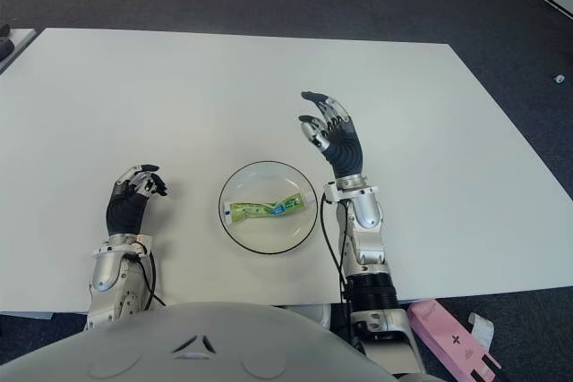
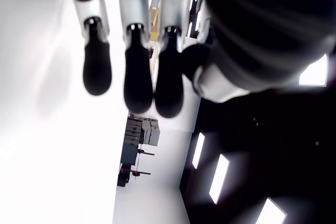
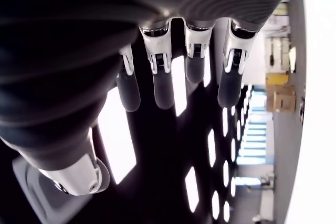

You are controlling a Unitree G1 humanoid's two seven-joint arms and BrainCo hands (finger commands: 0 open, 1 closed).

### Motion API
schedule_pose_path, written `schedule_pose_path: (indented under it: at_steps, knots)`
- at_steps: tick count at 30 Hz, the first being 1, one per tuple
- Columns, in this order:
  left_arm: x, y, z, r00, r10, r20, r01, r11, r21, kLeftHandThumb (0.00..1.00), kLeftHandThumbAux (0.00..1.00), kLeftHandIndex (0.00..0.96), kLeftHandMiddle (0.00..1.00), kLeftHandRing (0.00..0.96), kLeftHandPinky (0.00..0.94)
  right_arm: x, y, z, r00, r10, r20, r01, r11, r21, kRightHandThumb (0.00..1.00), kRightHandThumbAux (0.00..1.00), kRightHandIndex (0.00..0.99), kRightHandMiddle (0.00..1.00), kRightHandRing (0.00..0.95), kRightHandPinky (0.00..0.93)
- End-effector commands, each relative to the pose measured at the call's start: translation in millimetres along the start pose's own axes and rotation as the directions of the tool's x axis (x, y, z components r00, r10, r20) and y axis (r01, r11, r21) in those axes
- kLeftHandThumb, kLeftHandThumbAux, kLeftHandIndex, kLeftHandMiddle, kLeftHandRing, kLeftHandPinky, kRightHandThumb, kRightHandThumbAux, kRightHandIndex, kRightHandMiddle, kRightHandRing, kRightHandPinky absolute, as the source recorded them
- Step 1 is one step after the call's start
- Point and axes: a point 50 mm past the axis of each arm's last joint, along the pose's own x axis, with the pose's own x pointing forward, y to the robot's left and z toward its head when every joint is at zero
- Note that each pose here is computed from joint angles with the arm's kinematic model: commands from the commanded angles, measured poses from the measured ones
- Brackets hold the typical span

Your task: Put the toothpaste on the table into the plate.

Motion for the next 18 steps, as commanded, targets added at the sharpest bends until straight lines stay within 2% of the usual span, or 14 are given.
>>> schedule_pose_path:
  at_steps: [1,5,7,9,15,18]
  knots:
    - [0.5,1.3,-5,1.0,-0.011,-0.026,0.011,1.0,0.003,0.702,0.718,0.435,0.618,0.601,0.581,-6.1,-6.9,-5,0.99,-0.126,-0.06,0.132,0.985,0.115,0.38,0.736,0.27,0.325,0.317,0.379]
    - [1.0,2.2,-4,1.0,-0.006,-0.031,0.006,1.0,0.007,0.702,0.718,0.435,0.618,0.601,0.583,-9.3,-12.3,-11,0.957,-0.249,-0.146,0.277,0.936,0.22,0.391,0.77,0.31,0.364,0.375,0.444]
    - [1.1,2.4,-4,0.999,-0.003,-0.032,0.003,1.0,0.005,0.702,0.718,0.435,0.618,0.601,0.586,-10.5,-13.7,-13,0.94,-0.289,-0.181,0.327,0.913,0.243,0.571,0.745,0.374,0.404,0.421,0.481]
    - [1.0,2.7,-4,1.0,-0.001,-0.031,0.002,1.0,0.004,0.702,0.718,0.435,0.617,0.6,0.588,-11.5,-14.8,-15,0.925,-0.318,-0.208,0.365,0.896,0.253,0.632,0.736,0.396,0.423,0.442,0.495]
    - [1.0,3.2,-3,1.0,0.001,-0.022,-0.001,1.0,0.0,0.704,0.718,0.435,0.61,0.594,0.586,-26.8,-29.0,-41,0.795,-0.493,-0.354,0.59,0.765,0.258,0.696,0.727,0.421,0.486,0.503,0.538]
    - [1.3,3.5,-3,1.0,-0.006,-0.02,0.006,1.0,0.004,0.704,0.718,0.435,0.608,0.592,0.584,-29.3,-29.7,-45,0.766,-0.516,-0.384,0.627,0.731,0.268,0.703,0.726,0.425,0.513,0.523,0.544]
